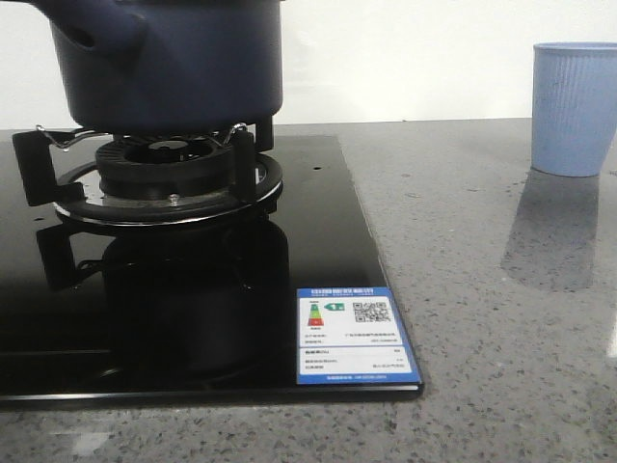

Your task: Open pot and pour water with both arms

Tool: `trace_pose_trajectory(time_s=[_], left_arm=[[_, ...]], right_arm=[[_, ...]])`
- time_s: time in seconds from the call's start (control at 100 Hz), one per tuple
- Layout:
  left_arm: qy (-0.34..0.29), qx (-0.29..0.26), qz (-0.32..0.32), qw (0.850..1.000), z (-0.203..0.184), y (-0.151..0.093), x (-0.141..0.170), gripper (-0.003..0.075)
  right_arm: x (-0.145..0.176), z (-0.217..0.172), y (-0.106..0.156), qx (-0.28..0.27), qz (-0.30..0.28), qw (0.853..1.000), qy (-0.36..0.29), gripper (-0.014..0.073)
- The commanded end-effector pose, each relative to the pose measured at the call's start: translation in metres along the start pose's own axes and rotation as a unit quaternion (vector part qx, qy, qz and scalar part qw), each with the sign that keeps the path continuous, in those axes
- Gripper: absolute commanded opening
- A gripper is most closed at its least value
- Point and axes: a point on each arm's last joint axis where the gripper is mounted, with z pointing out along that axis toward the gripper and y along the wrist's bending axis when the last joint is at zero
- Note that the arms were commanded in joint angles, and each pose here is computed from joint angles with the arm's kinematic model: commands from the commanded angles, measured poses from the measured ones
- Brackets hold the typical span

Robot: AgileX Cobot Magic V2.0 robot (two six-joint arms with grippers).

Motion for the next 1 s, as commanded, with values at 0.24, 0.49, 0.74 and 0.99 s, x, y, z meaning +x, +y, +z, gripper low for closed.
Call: trace_pose_trajectory(time_s=[0.24,0.49,0.74,0.99], left_arm=[[-0.062,0.032,-0.001,0.998,0.026,-0.031,-0.001,0.0377],[-0.038,0.032,0.003,0.999,0.044,-0.035,0.017,0.0377],[-0.023,0.030,0.005,0.999,0.055,-0.036,0.029,0.0377],[-0.018,0.030,0.006,0.999,0.057,-0.036,0.031,0.0377]], right_arm=[[-0.019,-0.017,0.003,0.018,0.014,0.998,-0.053,0.0655],[-0.019,-0.018,0.004,0.012,0.022,0.998,-0.055,0.0655],[-0.019,-0.018,0.005,0.008,0.021,0.998,-0.056,0.0655],[-0.019,-0.018,0.005,0.008,0.021,0.998,-0.056,0.0655]])
